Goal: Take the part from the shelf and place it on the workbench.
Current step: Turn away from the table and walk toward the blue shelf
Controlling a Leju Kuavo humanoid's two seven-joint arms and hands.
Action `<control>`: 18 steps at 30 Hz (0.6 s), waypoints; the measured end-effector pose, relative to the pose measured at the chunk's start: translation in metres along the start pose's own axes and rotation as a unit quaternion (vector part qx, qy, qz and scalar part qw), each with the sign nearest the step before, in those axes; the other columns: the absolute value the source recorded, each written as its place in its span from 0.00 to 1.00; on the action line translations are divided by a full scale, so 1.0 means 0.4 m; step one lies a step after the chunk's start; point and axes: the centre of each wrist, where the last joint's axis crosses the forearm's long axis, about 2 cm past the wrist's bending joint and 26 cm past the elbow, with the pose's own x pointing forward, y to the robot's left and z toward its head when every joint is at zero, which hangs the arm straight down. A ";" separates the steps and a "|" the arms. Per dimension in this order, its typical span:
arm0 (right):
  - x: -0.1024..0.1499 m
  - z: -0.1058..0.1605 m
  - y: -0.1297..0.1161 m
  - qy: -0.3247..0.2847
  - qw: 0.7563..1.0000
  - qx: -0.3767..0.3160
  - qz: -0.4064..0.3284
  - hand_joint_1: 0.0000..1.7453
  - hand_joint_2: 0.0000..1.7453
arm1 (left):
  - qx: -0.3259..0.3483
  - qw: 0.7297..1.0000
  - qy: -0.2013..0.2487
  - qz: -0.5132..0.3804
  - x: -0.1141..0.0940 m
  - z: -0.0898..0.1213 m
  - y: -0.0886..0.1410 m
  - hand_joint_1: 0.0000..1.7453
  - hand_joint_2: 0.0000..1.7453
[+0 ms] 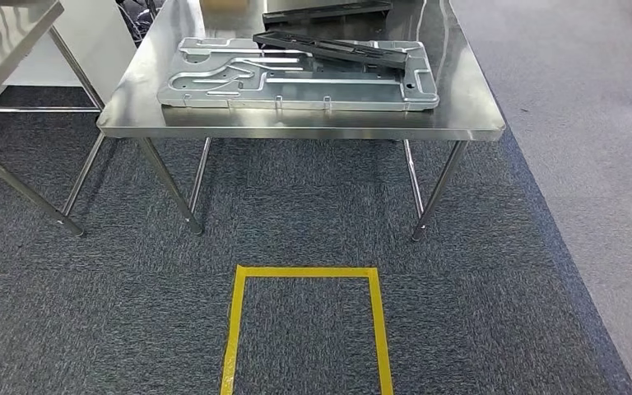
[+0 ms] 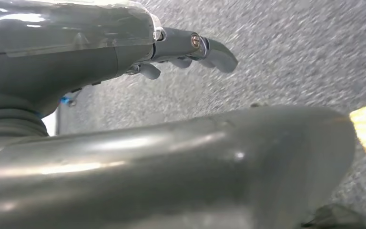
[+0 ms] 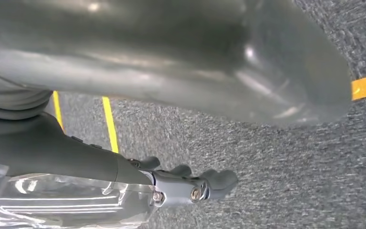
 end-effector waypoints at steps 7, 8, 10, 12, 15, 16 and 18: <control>-0.007 0.002 0.004 0.009 1.000 0.013 0.017 0.00 1.00 | -0.003 1.000 -0.005 0.000 0.002 0.001 -0.003 0.00 0.00; -0.008 0.003 0.005 0.012 1.000 0.014 0.020 0.00 1.00 | -0.004 1.000 -0.004 0.000 0.001 0.002 -0.004 0.00 0.00; -0.009 0.003 0.005 0.013 0.999 0.015 0.026 0.00 0.50 | -0.005 1.000 -0.002 0.001 0.000 0.002 -0.006 0.00 0.00; -0.007 0.003 0.005 0.009 0.999 0.016 0.031 0.00 0.50 | -0.004 1.000 -0.001 0.001 0.001 0.002 -0.006 0.00 0.00; -0.002 0.002 0.009 -0.007 0.999 0.023 0.039 0.00 1.00 | -0.005 1.000 -0.001 0.002 0.002 0.003 -0.006 0.00 0.50; -0.002 0.002 0.010 -0.017 0.999 0.027 0.043 0.00 1.00 | -0.007 1.000 0.000 0.002 0.002 0.003 -0.007 0.00 0.75; -0.002 0.003 0.012 -0.041 0.997 0.040 0.055 0.00 0.75 | -0.012 1.000 0.009 -0.001 0.001 0.003 -0.008 0.00 1.00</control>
